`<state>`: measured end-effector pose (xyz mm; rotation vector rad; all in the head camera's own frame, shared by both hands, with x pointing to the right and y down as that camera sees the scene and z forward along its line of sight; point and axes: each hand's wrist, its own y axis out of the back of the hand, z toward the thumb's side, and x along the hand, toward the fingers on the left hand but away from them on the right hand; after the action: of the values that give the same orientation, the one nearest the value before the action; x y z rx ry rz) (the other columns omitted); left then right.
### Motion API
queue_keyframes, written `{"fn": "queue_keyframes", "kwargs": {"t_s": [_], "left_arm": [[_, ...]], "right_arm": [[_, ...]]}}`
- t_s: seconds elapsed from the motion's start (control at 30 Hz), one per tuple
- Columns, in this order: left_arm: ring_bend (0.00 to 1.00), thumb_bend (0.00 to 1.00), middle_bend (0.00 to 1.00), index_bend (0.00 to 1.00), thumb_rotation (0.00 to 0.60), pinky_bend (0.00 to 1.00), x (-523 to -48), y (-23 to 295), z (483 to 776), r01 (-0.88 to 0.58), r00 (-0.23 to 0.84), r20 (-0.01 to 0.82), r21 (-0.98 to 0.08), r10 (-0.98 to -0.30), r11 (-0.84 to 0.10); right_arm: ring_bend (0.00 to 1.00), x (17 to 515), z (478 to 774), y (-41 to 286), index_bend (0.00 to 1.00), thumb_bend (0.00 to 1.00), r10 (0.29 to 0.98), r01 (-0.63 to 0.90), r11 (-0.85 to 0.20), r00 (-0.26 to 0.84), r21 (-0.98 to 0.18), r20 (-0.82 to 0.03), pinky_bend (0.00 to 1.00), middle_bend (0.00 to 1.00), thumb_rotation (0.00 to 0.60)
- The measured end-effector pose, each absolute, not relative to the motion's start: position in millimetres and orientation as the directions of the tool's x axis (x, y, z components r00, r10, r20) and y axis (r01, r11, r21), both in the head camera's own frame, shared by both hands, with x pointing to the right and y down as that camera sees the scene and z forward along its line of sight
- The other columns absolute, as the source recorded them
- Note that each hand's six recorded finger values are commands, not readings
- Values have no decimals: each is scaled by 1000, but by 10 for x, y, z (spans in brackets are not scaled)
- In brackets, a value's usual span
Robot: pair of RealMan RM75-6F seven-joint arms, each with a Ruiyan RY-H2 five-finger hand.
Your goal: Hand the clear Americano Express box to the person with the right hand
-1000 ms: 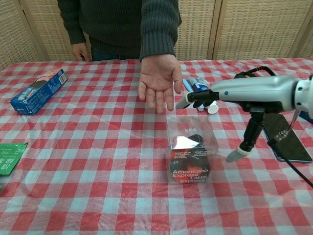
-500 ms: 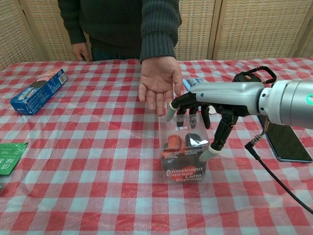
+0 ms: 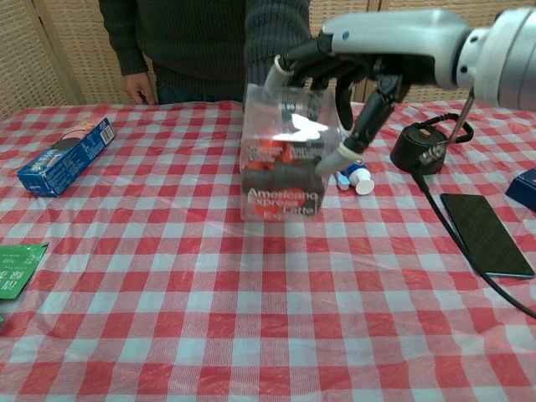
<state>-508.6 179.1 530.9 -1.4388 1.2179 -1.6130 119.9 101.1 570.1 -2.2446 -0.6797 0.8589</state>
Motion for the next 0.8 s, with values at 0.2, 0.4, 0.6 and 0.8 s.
{"fn": "queue_keyframes", "kwargs": {"t_s": [0.2, 0.4, 0.6, 0.8], "left_arm": [[0, 0, 0, 0, 600, 0, -5112, 1783, 5290, -120, -189, 372, -927, -909, -354], [0, 0, 0, 0, 600, 0, -5149, 1775, 5257, -129, -193, 366, -929, -910, -346], [0, 0, 0, 0, 600, 0, -5170, 1771, 5246, -134, -194, 365, -930, -911, -344], [0, 0, 0, 0, 600, 0, -5178, 1774, 5234, -136, -195, 363, -930, -911, -341]], "right_arm": [[706, 1093, 5563, 752, 660, 403, 688, 253, -629, 623, -735, -373, 570, 721, 600], [698, 1013, 5642, 611, 630, 353, 711, 222, -610, 577, -761, -402, 568, 695, 600], [22, 977, 5771, 654, 0, 0, 708, 203, -620, 561, -758, -429, 27, 11, 600], [0, 969, 5695, 619, 0, 0, 719, 232, -613, 561, -755, -411, 0, 0, 600]]}}
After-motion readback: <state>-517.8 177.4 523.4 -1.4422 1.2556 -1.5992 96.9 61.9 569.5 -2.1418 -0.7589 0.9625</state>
